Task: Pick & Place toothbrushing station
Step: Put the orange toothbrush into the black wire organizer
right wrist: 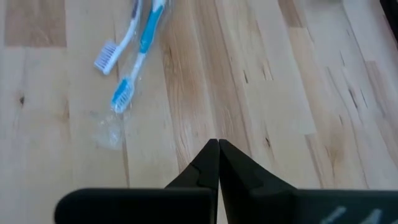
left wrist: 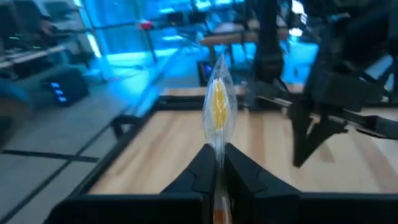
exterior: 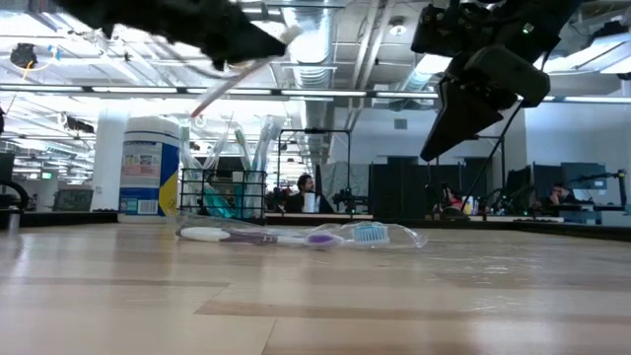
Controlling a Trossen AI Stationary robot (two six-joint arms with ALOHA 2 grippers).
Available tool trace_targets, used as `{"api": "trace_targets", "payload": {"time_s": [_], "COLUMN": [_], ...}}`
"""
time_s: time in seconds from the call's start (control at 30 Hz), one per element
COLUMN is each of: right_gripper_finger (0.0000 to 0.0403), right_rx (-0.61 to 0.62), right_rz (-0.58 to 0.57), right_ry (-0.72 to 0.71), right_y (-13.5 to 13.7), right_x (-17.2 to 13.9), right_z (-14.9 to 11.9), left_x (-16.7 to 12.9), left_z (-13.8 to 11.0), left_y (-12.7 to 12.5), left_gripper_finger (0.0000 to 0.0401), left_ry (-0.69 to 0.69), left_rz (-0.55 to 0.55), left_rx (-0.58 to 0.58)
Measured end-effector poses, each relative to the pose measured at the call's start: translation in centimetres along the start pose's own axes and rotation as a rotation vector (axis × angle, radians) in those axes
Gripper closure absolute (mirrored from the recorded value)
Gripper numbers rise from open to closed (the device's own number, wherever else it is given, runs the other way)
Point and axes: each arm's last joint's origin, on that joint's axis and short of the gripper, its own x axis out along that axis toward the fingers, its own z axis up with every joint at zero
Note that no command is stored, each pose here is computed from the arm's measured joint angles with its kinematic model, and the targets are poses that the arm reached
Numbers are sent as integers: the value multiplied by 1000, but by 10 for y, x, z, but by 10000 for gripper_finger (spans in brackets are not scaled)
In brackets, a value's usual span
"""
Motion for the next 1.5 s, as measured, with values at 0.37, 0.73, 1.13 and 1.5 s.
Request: {"api": "trace_targets", "payload": {"time_s": [0.37,0.73,1.13,1.5], "right_gripper_finger": [403,403,403,403], "right_rx": [-5,-5,-7,-31], "right_rz": [2,2,2,-8], "right_ry": [-7,-8,-8,-5], "right_y": [0,0,0,-5], "right_x": [0,0,0,3], "right_z": [1,1,1,2], "left_x": [-41,-52,-65,-74], "left_z": [-28,-44,-61,-66], "left_y": [25,45,73,92], "left_gripper_finger": [395,395,395,395], "left_ry": [-268,-368,-431,-492], "left_rz": [139,262,430,503], "left_rx": [-89,-46,-54,-34]}}
